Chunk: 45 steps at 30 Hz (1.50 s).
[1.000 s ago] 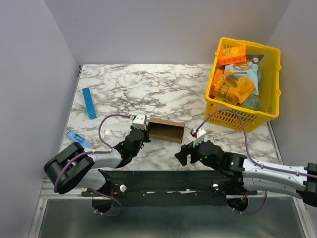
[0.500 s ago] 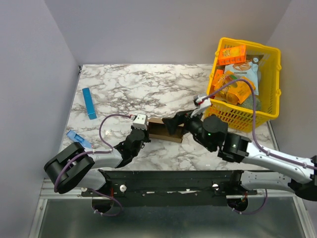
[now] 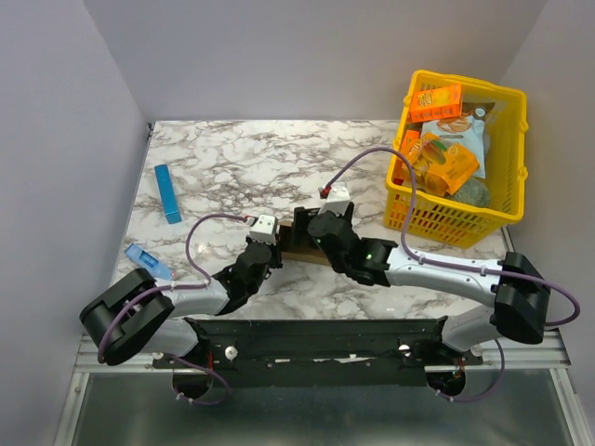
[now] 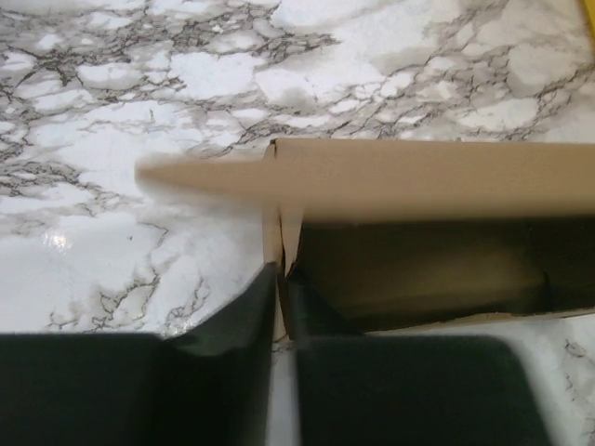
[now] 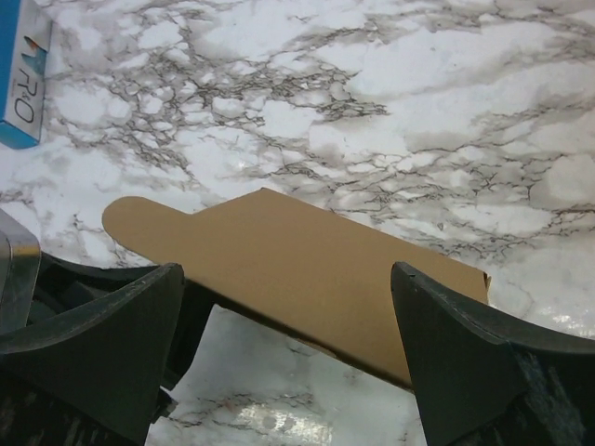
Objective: Fold the paper box
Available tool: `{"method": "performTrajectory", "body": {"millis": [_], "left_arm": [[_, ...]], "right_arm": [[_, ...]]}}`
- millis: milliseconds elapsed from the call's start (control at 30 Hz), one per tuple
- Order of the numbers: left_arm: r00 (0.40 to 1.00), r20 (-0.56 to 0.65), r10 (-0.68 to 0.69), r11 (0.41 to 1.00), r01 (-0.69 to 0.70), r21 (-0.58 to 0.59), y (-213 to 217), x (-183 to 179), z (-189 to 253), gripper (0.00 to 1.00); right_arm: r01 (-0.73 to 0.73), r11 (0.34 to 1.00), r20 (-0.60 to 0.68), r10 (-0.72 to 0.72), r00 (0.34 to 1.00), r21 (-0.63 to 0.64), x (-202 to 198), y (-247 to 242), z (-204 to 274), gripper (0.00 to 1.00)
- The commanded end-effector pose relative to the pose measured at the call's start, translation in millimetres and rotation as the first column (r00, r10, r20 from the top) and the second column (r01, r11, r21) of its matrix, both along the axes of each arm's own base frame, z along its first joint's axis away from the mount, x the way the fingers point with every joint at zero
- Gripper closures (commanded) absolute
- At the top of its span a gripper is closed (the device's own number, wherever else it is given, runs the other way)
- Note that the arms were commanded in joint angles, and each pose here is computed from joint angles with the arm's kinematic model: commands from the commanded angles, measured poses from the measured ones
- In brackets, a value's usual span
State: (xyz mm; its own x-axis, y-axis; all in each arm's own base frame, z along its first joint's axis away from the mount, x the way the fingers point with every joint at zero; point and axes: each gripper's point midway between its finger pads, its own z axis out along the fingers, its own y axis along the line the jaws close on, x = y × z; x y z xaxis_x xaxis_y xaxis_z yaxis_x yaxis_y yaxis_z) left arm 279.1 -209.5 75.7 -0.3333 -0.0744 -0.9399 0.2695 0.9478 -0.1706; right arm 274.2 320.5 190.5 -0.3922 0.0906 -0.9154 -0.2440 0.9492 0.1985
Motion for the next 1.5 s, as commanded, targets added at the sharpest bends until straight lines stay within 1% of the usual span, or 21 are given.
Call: {"method": "performTrajectory", "body": {"millis": [0, 67, 100, 267, 300, 433, 533, 667, 733, 767, 800, 933, 967, 1000, 1033, 1067, 1133, 1167, 1233, 1400, 1467], "left_arm": [[0.999, -0.022, 0.024, 0.999, -0.023, 0.045, 13, -7, -3, 0.46], [1.0, -0.016, 0.008, 0.999, -0.007, 0.037, 13, -11, 0, 0.38], [1.0, -0.015, 0.008, 0.999, -0.008, 0.033, 14, -12, 2, 0.31], [0.999, -0.007, -0.039, 0.999, 0.039, -0.019, 16, -26, 9, 0.21], [0.997, -0.004, -0.077, 0.996, 0.077, -0.037, 11, -30, 12, 0.13], [0.991, 0.03, -0.129, 0.984, 0.132, -0.116, 9, -44, 26, 0.05], [0.988, 0.081, -0.13, 0.977, 0.142, -0.161, 11, -45, 51, 0.01], [0.989, 0.112, -0.101, 0.97, 0.123, -0.21, 10, -37, 98, 0.01], [0.99, 0.108, -0.095, 0.966, 0.118, -0.23, 9, -32, 111, 0.01], [0.987, 0.087, -0.133, 0.963, 0.149, -0.223, 2, -31, 110, 0.01], [0.988, 0.099, -0.115, 0.96, 0.136, -0.243, 4, -21, 125, 0.01], [0.983, 0.051, -0.176, 0.938, 0.183, -0.294, 0, 8, 133, 0.01], [0.985, -0.001, -0.173, 0.941, 0.165, -0.295, 0, 19, 120, 0.01], [0.973, 0.007, -0.23, 0.924, 0.22, -0.313, -9, 22, 130, 0.01], [0.973, -0.004, -0.233, 0.923, 0.219, -0.317, -7, 30, 130, 0.01], [0.964, -0.043, -0.263, 0.92, 0.236, -0.314, -14, 36, 118, 0.01], [0.944, -0.042, -0.327, 0.899, 0.297, -0.322, -29, 41, 125, 0.01], [0.938, -0.076, -0.338, 0.899, 0.297, -0.322, -34, 48, 112, 0.01], [0.925, -0.082, -0.37, 0.887, 0.326, -0.328, -44, 54, 113, 0.02], [0.913, -0.16, -0.376, 0.899, 0.318, -0.302, -50, 66, 78, 0.07], [0.91, -0.202, -0.362, 0.913, 0.301, -0.276, -48, 69, 58, 0.12]], "right_arm": [[0.081, 0.996, -0.026, -0.08, 0.996, 0.022, 6, -5, -23, 0.0], [0.086, 0.996, -0.043, -0.085, 0.995, 0.023, 10, -8, -29, 0.0], [0.091, 0.996, -0.048, -0.09, 0.995, 0.021, 12, -9, -31, 0.0], [0.093, 0.996, -0.077, -0.093, 0.993, -0.001, 14, -10, -48, 0.0], [0.092, 0.996, -0.085, -0.092, 0.992, -0.003, 13, -9, -52, 0.0], [0.089, 0.995, -0.119, -0.093, 0.989, -0.037, 13, -7, -73, 0.0], [0.084, 0.995, -0.137, -0.091, 0.986, -0.055, 11, -7, -84, 0.0], [0.089, 0.993, -0.151, -0.099, 0.984, -0.072, 10, -10, -93, 0.0], [0.083, 0.993, -0.156, -0.095, 0.983, -0.079, 8, -10, -96, 0.0], [0.085, 0.993, -0.159, -0.097, 0.983, -0.082, 9, -10, -98, 0.0], [0.083, 0.993, -0.162, -0.096, 0.982, -0.086, 8, -10, -100, 0.0], [0.087, 0.993, -0.168, -0.1, 0.981, -0.086, 5, -14, -101, 0.0], [0.086, 0.993, -0.167, -0.099, 0.981, -0.087, 5, -14, -101, 0.0], [0.088, 0.992, -0.166, -0.102, 0.981, -0.087, 5, -16, -100, 0.0], [0.09, 0.993, -0.162, -0.102, 0.981, -0.081, 5, -15, -98, 0.0], [0.09, 0.993, -0.162, -0.102, 0.982, -0.081, 5, -16, -98, 0.0], [0.092, 0.992, -0.161, -0.105, 0.981, -0.086, 4, -18, -98, 0.0], [0.095, 0.992, -0.159, -0.107, 0.982, -0.084, 5, -19, -97, 0.0], [0.097, 0.991, -0.156, -0.111, 0.982, -0.094, 4, -21, -99, 0.0], [0.088, 0.991, -0.16, -0.104, 0.982, -0.103, 2, -25, -101, 0.0], [0.084, 0.991, -0.162, -0.101, 0.982, -0.108, 1, -25, -102, 0.0]]}}
